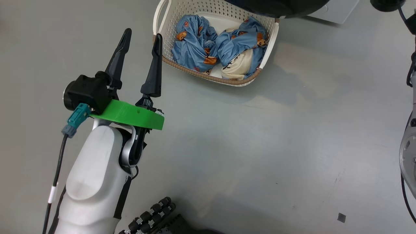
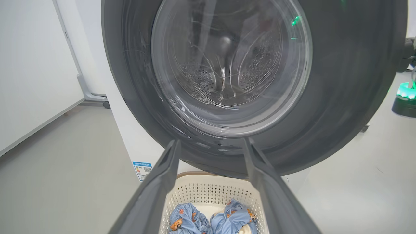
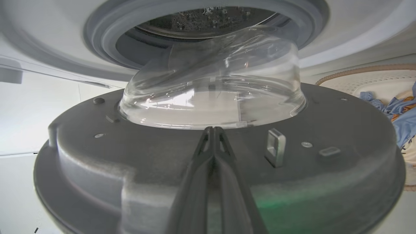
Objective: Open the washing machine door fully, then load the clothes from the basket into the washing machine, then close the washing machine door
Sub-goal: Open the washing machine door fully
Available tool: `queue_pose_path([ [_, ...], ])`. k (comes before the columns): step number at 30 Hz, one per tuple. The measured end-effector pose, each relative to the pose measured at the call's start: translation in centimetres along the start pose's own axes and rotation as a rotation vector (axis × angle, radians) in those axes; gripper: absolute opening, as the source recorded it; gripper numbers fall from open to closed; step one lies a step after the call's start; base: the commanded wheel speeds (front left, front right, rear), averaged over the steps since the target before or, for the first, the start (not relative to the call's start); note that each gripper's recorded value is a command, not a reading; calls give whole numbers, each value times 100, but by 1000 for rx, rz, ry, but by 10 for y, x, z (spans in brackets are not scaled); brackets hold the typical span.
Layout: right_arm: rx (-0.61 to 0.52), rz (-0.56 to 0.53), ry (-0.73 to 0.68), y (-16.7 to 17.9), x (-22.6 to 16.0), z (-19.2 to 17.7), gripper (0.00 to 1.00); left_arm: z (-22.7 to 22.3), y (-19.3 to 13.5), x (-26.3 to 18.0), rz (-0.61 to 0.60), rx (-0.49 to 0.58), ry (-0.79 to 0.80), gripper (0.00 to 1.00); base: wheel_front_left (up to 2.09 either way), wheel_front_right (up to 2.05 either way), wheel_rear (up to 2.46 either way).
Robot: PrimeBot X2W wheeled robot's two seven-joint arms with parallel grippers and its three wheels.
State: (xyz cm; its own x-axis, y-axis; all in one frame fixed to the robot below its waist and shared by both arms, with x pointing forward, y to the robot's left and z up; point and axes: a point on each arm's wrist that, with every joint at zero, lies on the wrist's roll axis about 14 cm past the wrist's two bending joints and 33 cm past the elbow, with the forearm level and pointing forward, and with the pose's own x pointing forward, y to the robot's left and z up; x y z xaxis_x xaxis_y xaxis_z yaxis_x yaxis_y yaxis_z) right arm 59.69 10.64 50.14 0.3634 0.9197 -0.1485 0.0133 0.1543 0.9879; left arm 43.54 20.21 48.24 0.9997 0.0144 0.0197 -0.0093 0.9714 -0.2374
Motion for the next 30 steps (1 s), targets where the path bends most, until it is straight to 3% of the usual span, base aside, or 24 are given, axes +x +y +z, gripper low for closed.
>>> queue_pose_path([
  [18,22,11,380,8,-4,-83,0,9,0,-10,5,10,-20,100,0,0,0],
  [30,9,22,512,9,-6,-118,0,14,0,-12,7,12,-30,100,0,0,0],
])
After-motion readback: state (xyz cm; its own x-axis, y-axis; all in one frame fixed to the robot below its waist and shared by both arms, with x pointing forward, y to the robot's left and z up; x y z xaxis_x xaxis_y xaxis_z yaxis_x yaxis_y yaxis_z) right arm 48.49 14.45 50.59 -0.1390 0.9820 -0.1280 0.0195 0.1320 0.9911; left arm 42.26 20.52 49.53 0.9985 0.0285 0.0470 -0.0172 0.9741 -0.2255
